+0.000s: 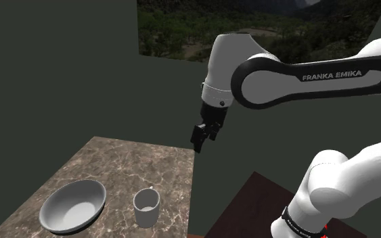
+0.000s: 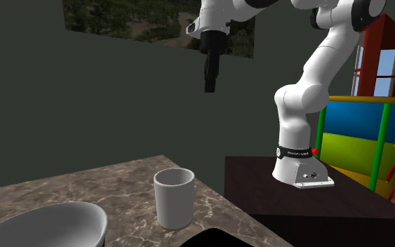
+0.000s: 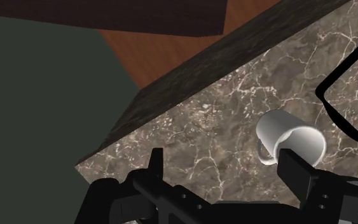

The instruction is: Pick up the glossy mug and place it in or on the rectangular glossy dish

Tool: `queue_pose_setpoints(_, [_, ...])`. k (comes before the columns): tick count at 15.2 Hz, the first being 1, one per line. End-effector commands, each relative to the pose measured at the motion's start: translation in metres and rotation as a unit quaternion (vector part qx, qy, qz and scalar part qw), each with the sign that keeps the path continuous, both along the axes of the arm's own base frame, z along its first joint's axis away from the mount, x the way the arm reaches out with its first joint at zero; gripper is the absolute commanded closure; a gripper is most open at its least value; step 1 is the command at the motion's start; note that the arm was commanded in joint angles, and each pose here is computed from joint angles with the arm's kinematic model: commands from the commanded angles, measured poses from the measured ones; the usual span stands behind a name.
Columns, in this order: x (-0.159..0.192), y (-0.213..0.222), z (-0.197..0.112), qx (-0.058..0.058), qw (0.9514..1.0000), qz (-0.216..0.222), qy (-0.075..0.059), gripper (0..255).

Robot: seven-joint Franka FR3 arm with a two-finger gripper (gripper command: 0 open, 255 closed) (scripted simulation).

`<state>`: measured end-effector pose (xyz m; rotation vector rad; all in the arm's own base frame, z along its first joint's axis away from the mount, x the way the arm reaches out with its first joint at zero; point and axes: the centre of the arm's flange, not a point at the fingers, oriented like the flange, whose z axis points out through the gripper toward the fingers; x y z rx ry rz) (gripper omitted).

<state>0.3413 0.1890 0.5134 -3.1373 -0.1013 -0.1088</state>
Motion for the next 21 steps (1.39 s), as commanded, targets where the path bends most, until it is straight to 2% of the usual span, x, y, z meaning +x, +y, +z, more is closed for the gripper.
queue_pose_setpoints(1, [0.006, 0.022, -0.016, -0.002, 1.0000, -0.004, 0.001, 0])
queue_pose_setpoints(21, [0.077, 0.232, -0.171, -0.024, 0.9988, -0.039, 0.014, 0])
